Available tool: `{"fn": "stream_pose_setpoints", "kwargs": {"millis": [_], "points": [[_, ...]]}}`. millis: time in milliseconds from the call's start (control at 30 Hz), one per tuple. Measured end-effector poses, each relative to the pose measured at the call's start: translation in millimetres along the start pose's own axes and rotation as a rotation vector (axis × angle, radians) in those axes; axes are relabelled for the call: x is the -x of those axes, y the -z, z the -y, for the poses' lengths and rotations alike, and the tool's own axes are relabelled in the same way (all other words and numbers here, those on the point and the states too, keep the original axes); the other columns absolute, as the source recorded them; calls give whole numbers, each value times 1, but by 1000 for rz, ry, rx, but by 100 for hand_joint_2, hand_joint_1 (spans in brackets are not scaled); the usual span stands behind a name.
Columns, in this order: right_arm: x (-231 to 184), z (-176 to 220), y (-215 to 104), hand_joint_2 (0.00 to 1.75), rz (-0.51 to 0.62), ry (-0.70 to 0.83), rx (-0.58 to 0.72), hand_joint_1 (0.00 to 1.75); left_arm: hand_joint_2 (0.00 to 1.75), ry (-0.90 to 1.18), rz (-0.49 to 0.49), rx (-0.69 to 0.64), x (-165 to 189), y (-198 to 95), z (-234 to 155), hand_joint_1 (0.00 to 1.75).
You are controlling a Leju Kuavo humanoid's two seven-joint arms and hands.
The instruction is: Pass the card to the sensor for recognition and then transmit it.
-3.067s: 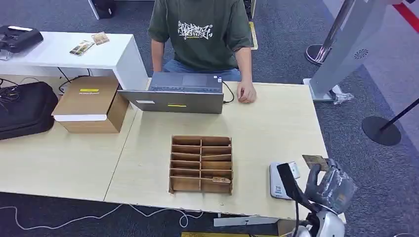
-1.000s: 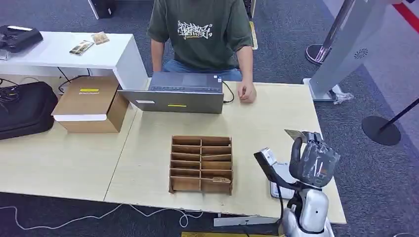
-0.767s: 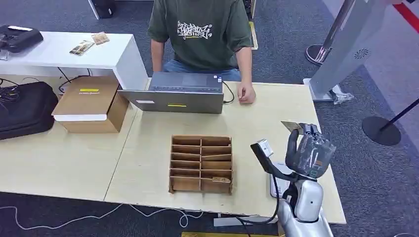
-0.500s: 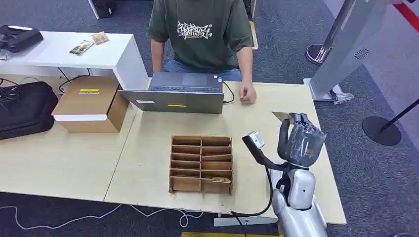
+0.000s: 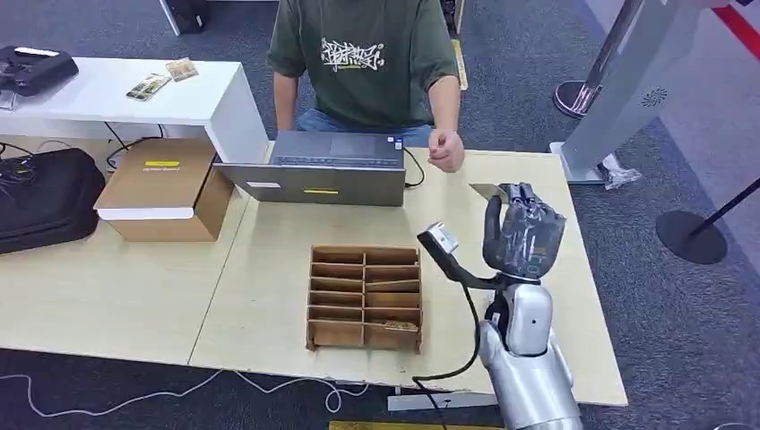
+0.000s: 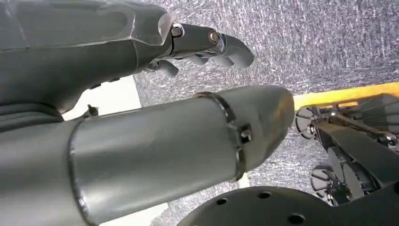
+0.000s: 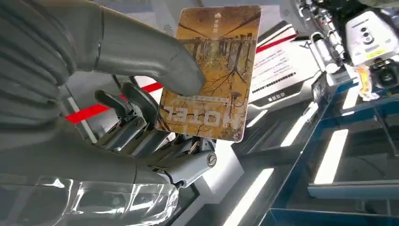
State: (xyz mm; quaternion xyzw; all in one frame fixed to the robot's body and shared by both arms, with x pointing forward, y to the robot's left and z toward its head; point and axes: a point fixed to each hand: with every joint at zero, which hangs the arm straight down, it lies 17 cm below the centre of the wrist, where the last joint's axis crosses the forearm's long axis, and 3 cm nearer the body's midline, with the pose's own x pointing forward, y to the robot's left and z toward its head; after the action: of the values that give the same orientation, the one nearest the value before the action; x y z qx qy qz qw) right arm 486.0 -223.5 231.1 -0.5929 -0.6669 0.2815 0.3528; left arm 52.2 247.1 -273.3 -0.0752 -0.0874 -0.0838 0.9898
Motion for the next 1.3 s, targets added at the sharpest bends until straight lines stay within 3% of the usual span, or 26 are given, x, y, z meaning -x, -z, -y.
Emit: {"fn": "stream_pose_setpoints", "kwargs": {"millis": [767, 1300], "points": [[-106, -16, 84, 175, 163, 36, -39, 175, 0, 55, -11, 16, -7, 0, 2, 0], [-140, -32, 84, 175, 243, 24, -89, 175, 0, 35, -9, 27, -7, 0, 3, 0]]}}
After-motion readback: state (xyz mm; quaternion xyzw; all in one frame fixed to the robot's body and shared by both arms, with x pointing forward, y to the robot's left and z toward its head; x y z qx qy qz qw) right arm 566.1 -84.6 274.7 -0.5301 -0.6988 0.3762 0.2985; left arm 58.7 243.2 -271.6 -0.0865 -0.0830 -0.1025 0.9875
